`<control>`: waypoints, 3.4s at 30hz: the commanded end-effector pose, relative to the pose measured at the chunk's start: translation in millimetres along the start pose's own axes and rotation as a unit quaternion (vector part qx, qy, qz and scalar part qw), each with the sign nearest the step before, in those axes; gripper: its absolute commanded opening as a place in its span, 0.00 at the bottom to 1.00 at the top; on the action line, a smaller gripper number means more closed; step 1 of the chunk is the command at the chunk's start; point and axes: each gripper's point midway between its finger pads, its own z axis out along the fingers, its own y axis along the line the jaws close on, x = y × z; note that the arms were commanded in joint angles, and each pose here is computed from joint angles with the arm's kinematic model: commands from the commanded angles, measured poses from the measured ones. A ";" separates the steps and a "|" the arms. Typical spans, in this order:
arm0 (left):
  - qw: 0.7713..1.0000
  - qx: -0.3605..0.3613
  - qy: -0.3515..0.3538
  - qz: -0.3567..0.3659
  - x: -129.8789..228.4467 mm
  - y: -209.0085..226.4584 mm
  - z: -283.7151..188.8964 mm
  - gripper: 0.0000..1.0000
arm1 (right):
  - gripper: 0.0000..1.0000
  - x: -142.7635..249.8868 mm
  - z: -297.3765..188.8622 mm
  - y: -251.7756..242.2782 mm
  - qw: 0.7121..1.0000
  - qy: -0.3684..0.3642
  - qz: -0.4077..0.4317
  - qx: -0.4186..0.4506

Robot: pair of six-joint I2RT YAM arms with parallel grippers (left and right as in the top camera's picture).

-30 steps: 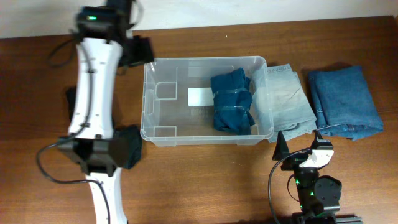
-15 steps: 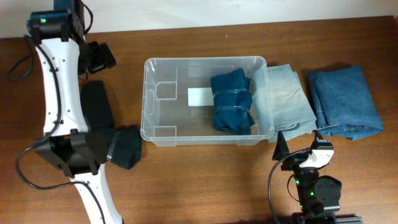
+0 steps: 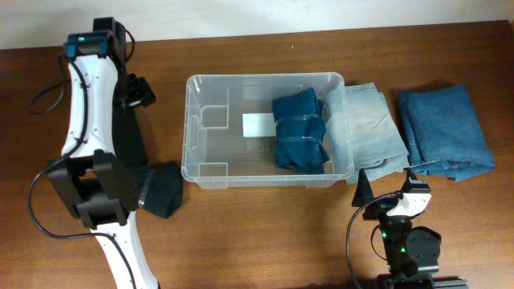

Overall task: Pack container
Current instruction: 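Move the left gripper back to the black taped bundle, then grasp the large black taped bundle with the left gripper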

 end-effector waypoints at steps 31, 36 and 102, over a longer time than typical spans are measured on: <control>0.986 0.144 0.078 -0.032 5.9 93.8 68.7 0.99 | 0.98 2.9 0.0 1.7 1.000 0.002 0.003 -0.004; 0.984 0.146 0.094 -0.033 20.8 92.0 97.1 0.99 | 0.98 2.9 0.0 1.6 1.000 0.002 0.003 -0.004; 0.931 0.344 -0.126 -0.008 -12.8 44.0 -96.7 0.28 | 0.98 2.8 0.0 1.7 1.000 0.002 0.003 -0.004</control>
